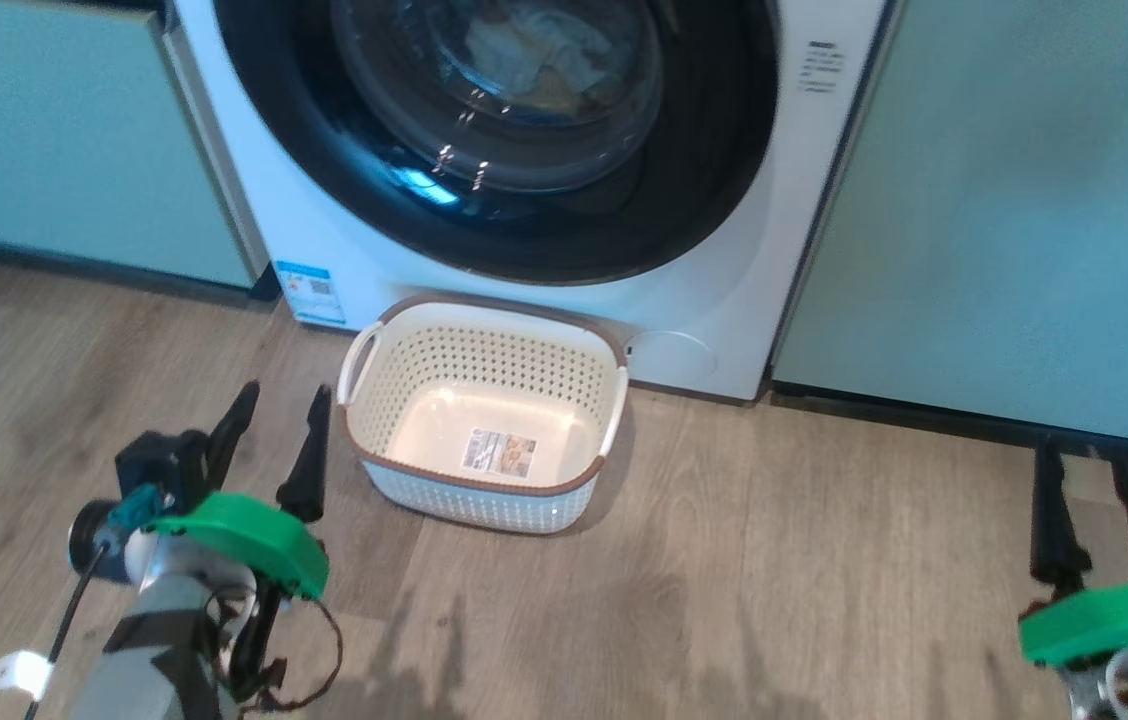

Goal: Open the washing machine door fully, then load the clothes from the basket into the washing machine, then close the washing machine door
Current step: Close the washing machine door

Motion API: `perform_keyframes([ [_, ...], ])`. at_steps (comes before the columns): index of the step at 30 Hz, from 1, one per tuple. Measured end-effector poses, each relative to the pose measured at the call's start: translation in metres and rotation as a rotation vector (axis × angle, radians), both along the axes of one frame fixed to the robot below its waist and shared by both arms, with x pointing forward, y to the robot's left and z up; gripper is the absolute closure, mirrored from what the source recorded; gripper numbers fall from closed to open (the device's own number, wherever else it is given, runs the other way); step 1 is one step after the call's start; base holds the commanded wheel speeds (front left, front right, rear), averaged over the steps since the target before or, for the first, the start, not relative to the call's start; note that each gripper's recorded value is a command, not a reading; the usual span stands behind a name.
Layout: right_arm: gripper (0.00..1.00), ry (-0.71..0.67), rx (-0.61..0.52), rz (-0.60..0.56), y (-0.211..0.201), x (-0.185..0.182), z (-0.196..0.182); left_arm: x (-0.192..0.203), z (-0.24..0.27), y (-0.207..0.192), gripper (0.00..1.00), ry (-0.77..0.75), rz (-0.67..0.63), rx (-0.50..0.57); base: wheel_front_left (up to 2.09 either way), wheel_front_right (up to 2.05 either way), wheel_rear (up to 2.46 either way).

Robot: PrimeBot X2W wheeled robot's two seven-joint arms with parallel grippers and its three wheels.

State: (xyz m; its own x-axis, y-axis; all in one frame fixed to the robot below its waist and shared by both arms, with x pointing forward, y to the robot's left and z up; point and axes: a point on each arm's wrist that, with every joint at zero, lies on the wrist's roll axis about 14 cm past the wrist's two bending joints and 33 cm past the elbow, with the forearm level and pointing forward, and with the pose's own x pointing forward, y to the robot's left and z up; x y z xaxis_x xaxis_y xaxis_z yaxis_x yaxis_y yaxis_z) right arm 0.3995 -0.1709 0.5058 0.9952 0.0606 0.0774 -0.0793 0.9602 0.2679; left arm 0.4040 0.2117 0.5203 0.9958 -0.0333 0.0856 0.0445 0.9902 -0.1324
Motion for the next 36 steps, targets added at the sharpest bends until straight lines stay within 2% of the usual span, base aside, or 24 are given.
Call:
perform_keyframes([
  [10,0.0,-0.004,-0.044,-0.131,-0.044,-0.039,-0.001,0.002,-0.004,-0.014,0.0,0.013,-0.044,0.012,0.0,0.0,0.0],
  [20,0.0,0.026,-0.076,-0.133,-0.043,-0.064,-0.012,-0.003,-0.018,-0.023,0.0,0.055,-0.065,0.009,0.0,0.0,0.0],
  [36,0.0,0.02,-0.073,-0.138,-0.045,-0.067,-0.011,-0.005,-0.019,-0.024,0.0,0.058,-0.066,0.006,0.0,0.0,0.0],
])
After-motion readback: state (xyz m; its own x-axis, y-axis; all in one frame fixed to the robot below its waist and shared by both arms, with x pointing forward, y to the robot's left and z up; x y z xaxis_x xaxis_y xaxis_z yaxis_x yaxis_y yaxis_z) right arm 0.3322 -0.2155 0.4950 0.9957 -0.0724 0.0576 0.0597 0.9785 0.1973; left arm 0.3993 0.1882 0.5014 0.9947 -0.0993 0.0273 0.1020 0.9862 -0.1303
